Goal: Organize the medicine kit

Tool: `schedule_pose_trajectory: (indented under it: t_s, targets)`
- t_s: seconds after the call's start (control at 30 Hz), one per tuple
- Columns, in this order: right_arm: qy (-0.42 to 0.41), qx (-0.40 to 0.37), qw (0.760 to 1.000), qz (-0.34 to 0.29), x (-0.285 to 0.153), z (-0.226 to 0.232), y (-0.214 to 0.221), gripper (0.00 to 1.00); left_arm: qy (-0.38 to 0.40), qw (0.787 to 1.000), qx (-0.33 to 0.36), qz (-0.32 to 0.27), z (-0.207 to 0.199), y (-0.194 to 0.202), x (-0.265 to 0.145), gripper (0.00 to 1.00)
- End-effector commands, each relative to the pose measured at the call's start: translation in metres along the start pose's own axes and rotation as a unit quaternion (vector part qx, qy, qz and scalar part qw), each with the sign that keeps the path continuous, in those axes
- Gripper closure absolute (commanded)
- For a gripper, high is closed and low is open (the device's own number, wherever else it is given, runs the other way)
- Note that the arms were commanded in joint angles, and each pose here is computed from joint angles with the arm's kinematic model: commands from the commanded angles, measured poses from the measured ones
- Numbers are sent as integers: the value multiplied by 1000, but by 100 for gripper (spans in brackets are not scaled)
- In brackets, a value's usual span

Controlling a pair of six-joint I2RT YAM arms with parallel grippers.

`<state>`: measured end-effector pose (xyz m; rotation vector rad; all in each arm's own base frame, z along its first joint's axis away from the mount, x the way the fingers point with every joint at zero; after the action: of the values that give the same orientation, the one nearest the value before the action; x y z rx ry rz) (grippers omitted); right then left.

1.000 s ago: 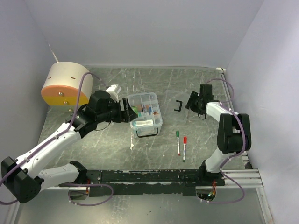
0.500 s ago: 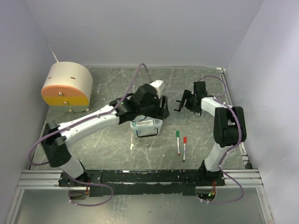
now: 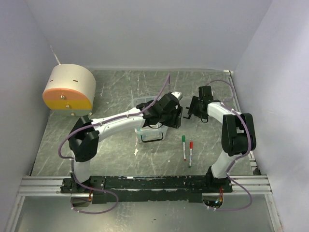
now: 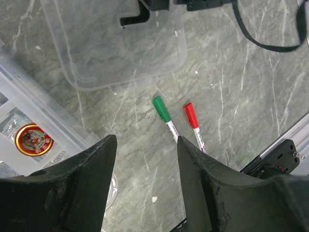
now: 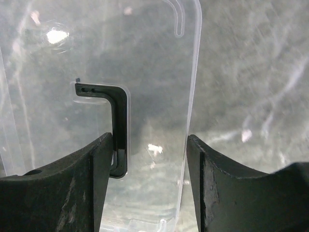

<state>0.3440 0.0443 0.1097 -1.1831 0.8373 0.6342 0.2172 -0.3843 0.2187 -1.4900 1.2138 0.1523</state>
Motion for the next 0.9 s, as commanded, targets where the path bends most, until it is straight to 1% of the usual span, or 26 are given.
schedule_pose_trajectory:
  t_s: [0.0,0.03,0.1,0.17,0.23,0.3,0.4,0.5,0.57,0.63,0.77,0.87]
  targets:
    - [42,-15,999,25,-21,-17,23,43,23,1000,3,-14,-11,-7,7,36]
    - [37,-10,999,25,-23,-17,26,41,25,1000,3,-12,-11,-7,10,36]
    - [22,1,1000,5,-29,-15,25,34,32,999,5,-11,-15,-8,16,35]
    - [17,21,1000,-10,-35,-16,22,30,35,999,5,-10,-18,-9,24,35]
    - [20,46,998,-29,-41,-19,16,31,35,999,6,-8,-20,-11,33,34]
    - [9,71,997,-40,-45,-27,15,35,37,999,3,-8,-24,-13,42,35]
    - [10,110,993,-36,-45,-46,21,39,44,999,-1,-6,-29,-15,59,36]
    - [-9,150,988,-40,-46,-61,30,40,45,999,-11,-8,-34,-19,78,37]
    - [-27,155,987,-36,-46,-63,34,41,36,999,-18,-14,-35,-21,91,36]
    - [-50,145,988,-35,-47,-61,37,40,-5,1000,-20,-24,-31,-23,102,31]
    - [-78,140,986,-40,-50,-58,41,33,-99,994,-13,-45,-11,-26,118,15]
    - [-78,133,987,-35,-47,-59,42,31,-128,990,-25,-46,8,-28,125,8]
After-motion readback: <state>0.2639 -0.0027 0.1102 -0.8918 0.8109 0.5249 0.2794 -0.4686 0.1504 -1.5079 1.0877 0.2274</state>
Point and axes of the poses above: each gripper's point midway between its finger pads, its own x axis out along the fingers, its own z axis along the line the jaws close on, y = z × x, the point moved 10 cm from there along -x, back along the fingers
